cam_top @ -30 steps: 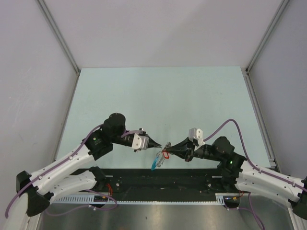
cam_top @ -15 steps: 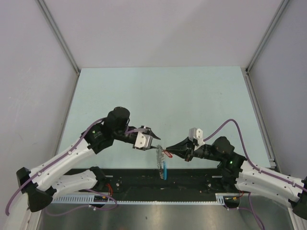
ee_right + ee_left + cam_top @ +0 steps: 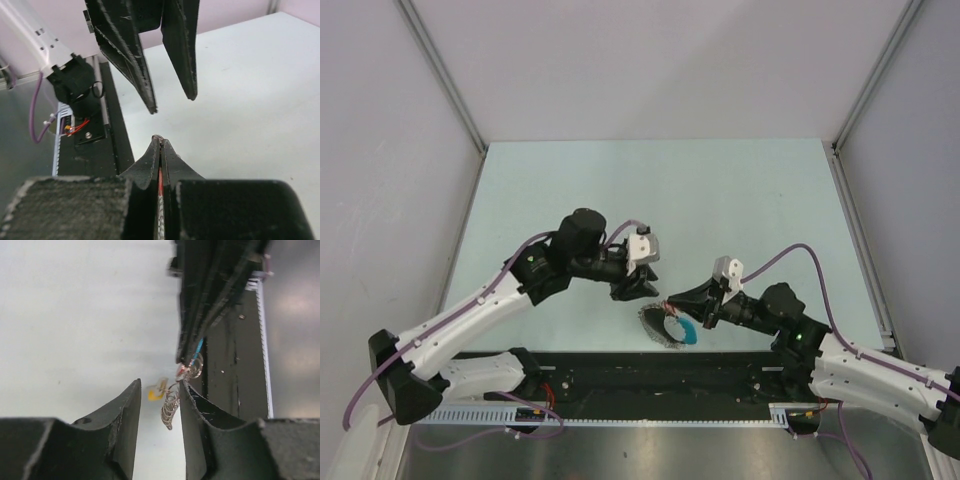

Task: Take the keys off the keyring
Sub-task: Remove the key from the keyring.

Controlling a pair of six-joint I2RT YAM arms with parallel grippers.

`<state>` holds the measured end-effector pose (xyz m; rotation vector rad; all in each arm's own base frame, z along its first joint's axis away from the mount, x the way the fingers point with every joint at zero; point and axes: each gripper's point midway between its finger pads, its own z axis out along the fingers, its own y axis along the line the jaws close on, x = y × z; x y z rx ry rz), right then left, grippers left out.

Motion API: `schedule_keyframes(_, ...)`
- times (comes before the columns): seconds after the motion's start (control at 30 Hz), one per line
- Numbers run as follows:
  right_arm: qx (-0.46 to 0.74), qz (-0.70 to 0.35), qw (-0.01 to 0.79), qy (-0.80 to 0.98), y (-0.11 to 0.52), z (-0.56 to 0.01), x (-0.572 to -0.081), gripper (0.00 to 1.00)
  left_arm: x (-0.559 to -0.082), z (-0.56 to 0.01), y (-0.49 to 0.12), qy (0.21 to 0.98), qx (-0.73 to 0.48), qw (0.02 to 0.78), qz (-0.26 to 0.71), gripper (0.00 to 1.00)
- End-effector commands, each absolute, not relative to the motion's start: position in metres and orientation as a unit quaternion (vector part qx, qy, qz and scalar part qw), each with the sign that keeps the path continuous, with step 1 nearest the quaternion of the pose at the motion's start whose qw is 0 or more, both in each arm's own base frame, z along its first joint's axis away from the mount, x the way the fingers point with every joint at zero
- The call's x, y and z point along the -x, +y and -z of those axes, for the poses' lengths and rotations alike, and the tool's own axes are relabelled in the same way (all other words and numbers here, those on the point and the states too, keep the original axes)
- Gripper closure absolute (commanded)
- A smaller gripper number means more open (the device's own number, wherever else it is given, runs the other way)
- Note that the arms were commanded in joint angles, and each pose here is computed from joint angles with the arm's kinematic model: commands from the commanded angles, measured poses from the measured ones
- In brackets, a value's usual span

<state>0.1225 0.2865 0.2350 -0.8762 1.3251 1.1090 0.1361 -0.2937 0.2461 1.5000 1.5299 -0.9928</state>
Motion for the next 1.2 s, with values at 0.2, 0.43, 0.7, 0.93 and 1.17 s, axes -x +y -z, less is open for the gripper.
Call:
schedule_keyframes(0.2, 0.231, -0.396, 0.648, 0.608, 0.260, -0.273, -0.181, 1.00, -0.170, -0.292, -0.305, 0.657, -0.394, 0.525, 0.370, 0.53)
schedule_keyframes(0.43, 0.153, -0.349, 0.670, 0.637, 0.240, -0.281, -0.205, 1.00, -0.175, -0.275, -0.317, 0.673, -0.351, 0.550, 0.347, 0.57)
schedule_keyframes(0.7, 0.119, -0.351, 0.672, 0.641, 0.236, -0.284, -0.209, 1.00, -0.184, -0.267, -0.346, 0.667, -0.330, 0.565, 0.356, 0.55)
schedule_keyframes(0.93, 0.108, -0.352, 0.670, 0.644, 0.234, -0.284, -0.209, 1.00, -0.195, -0.253, -0.363, 0.676, -0.317, 0.561, 0.358, 0.55)
schedule_keyframes(1.17, 0.106, -0.349, 0.672, 0.644, 0.231, -0.286, -0.207, 1.00, -0.199, -0.246, -0.376, 0.683, -0.329, 0.550, 0.350, 0.56)
